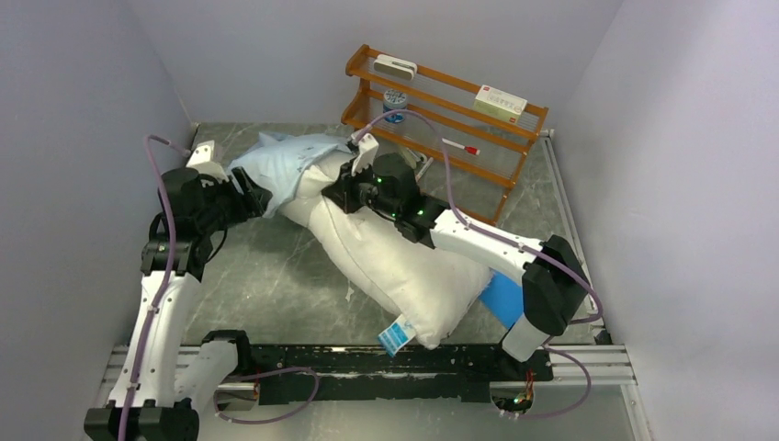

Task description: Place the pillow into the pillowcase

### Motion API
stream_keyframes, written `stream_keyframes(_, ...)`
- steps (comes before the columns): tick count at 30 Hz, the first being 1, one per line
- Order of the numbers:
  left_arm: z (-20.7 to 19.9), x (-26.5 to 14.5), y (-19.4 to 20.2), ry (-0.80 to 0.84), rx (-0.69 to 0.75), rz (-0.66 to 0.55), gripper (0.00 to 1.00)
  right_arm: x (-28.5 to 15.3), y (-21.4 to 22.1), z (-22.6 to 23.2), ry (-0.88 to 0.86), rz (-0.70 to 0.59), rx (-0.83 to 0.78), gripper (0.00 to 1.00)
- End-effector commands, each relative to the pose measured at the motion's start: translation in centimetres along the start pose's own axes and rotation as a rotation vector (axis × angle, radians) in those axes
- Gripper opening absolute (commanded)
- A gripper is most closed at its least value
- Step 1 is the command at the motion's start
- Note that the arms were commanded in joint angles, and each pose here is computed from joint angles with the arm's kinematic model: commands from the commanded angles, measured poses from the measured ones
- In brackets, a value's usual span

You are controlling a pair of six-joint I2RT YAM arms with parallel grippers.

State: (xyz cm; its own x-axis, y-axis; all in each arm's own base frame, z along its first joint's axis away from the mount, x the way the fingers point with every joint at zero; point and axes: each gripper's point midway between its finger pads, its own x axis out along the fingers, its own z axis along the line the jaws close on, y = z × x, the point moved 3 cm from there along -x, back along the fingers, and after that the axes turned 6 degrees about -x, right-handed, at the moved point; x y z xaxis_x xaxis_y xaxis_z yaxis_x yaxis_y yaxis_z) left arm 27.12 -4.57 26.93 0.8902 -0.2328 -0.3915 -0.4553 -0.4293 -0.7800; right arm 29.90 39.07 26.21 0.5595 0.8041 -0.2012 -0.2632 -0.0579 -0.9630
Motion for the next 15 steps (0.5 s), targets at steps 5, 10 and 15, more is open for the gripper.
stream_keyframes(5,0.5,1.3,1.4,-0.026,0.097,0.039,0.62,-3.1,-10.1,2.7,-0.238,-0.335,0.238,0.0)
stream_keyframes(10,-0.6,0.5,0.6,-0.011,0.078,0.002,0.57,-3.0,-10.1,1.8,-0.193,-0.344,0.264,0.0)
stream_keyframes(15,-1.9,-1.6,-0.8,0.009,0.074,-0.066,0.72,-2.5,-9.5,1.3,-0.179,-0.332,0.28,0.0)
